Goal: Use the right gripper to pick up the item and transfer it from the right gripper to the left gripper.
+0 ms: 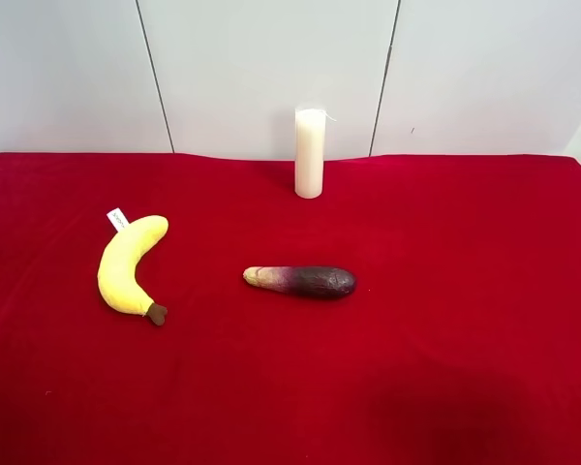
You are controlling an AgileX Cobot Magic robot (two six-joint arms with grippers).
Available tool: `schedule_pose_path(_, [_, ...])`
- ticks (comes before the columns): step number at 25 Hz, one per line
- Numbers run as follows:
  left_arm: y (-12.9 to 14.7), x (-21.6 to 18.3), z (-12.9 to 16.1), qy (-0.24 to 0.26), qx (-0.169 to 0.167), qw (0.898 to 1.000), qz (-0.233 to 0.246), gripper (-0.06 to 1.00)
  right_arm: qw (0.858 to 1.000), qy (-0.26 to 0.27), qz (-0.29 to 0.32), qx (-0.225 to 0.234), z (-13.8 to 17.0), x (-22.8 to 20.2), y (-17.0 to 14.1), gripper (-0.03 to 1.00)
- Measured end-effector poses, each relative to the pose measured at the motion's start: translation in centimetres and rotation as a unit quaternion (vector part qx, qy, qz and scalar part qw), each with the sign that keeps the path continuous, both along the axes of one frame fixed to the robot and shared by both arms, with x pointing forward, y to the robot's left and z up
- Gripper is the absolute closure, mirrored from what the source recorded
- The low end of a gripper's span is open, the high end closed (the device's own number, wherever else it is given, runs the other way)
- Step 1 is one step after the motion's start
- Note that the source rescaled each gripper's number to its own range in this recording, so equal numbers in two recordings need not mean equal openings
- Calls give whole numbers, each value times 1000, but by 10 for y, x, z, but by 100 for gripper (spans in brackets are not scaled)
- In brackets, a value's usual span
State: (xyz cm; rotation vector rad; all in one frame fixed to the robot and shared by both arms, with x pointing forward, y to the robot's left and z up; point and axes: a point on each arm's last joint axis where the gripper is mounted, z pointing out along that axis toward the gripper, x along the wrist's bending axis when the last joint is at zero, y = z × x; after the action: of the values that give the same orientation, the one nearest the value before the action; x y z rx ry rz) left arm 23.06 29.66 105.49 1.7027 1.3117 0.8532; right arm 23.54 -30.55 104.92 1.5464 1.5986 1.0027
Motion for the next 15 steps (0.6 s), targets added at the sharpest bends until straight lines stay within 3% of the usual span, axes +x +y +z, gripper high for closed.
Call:
schedule_pose_path(5, [0, 0, 0, 0, 0, 1000, 0, -5, 1000, 0, -3, 0, 0, 0, 0, -3])
schedule_pose_path(10, [0, 0, 0, 0, 0, 1000, 1, -5, 999, 0, -45, 0, 0, 0, 0, -3])
schedule_pose_path(15, [-1, 0, 0, 0, 1, 999, 42, -6, 997, 0, -77, 0, 0, -1, 1, -3])
